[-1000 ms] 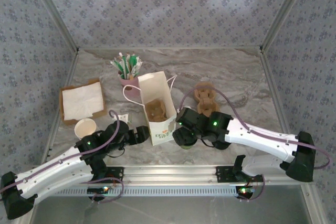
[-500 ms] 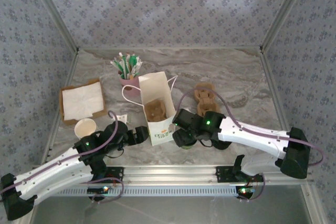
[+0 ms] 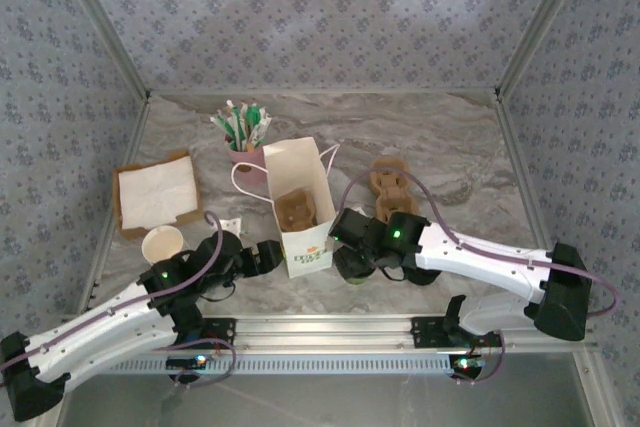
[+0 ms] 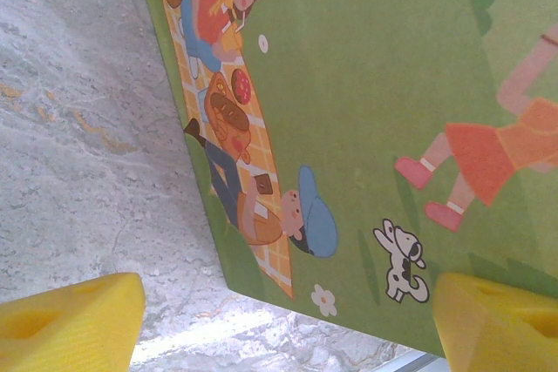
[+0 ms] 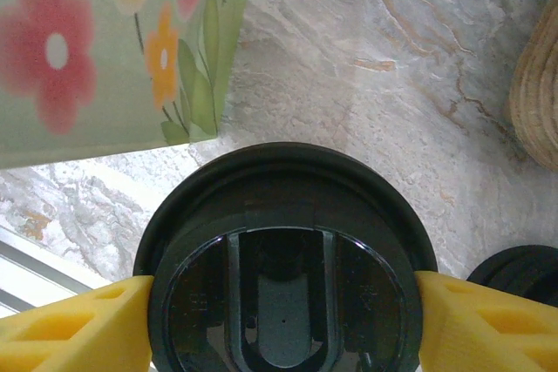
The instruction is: Pack the takeout coffee
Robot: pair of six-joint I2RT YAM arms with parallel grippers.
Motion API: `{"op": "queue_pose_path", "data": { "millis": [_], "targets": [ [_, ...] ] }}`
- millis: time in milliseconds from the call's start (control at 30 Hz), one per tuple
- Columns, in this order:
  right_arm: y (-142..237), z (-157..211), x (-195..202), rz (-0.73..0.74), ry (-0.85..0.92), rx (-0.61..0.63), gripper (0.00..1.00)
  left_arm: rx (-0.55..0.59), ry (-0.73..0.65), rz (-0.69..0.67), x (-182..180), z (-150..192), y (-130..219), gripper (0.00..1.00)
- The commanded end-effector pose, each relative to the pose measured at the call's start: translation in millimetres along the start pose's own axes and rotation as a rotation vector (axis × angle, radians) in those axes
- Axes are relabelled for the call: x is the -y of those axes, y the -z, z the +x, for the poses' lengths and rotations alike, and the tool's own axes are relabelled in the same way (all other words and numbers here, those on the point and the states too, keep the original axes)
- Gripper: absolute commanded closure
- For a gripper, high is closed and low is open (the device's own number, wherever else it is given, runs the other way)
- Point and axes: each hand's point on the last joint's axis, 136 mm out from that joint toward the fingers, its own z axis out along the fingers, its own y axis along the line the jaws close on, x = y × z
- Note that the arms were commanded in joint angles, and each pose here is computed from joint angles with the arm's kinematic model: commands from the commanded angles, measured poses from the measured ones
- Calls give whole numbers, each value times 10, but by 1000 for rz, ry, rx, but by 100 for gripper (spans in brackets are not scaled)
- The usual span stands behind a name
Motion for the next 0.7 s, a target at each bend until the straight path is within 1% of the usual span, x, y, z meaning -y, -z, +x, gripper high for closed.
{"op": "queue_pose_path", "data": {
  "millis": [0,267,500,667],
  "targets": [
    [86,93,200,80,-52,-20,27,1,-8,-4,-24,2,15,14],
    [185,252,417,144,-132,-26,27,-1,-8,-6,-26,4,21,14],
    [245,407,574,191,-208,-48,24,-5,-8,-6,-25,8,27,14],
    [262,470,609,185,-259,-68,16,-6,-10,-7,-28,12,29,14]
  ]
}}
